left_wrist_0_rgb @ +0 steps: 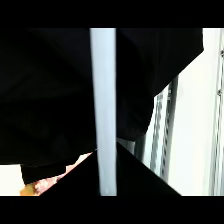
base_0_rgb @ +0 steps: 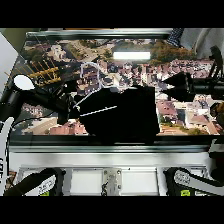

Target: Fold the clothes and pants, and hang the long-sleeved shirts on hangers.

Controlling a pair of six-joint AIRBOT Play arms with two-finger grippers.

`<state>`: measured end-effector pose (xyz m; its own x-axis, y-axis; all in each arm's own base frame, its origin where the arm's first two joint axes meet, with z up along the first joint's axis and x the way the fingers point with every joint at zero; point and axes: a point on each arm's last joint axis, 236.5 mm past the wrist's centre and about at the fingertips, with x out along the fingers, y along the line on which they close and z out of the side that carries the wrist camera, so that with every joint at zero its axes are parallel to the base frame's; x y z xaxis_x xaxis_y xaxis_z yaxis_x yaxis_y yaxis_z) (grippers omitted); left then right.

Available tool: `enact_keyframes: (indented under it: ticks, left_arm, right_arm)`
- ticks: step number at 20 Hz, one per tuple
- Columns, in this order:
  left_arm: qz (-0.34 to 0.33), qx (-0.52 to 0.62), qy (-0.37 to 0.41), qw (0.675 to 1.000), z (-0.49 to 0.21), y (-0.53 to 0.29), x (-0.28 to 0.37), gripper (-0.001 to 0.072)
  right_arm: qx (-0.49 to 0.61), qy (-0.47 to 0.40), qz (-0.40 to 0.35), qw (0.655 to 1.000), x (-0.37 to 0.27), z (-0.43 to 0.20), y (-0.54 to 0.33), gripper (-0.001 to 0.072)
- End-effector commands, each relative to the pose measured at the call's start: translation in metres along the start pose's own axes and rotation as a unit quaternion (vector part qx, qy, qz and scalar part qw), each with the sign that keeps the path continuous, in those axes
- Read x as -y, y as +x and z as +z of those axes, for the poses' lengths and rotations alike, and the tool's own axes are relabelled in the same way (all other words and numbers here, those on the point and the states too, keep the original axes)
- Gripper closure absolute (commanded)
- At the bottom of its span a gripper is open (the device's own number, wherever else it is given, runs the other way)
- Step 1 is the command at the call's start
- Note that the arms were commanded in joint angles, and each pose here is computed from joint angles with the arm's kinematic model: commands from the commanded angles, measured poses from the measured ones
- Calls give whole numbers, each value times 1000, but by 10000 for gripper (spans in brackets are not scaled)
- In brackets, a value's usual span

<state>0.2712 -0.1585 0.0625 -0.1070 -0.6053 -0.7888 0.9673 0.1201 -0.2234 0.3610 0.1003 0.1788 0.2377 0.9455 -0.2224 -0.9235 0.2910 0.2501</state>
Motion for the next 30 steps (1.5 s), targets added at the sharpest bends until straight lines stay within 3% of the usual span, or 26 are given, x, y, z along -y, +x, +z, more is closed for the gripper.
enact_keyframes:
  ticks: [1,10,30]
  left_arm:
    - [0,0,-1,1000,0,0,0,695]
    - [0,0,-1,1000,0,0,0,695]
    - [1,0,-1,1000,0,0,-1,695]
  right_arm:
    - [33,-19,49,998,6,-12,12,100]
    - [24,-9,136,990,-20,-21,63,100]
    - [28,-12,174,984,-42,-13,89,100]
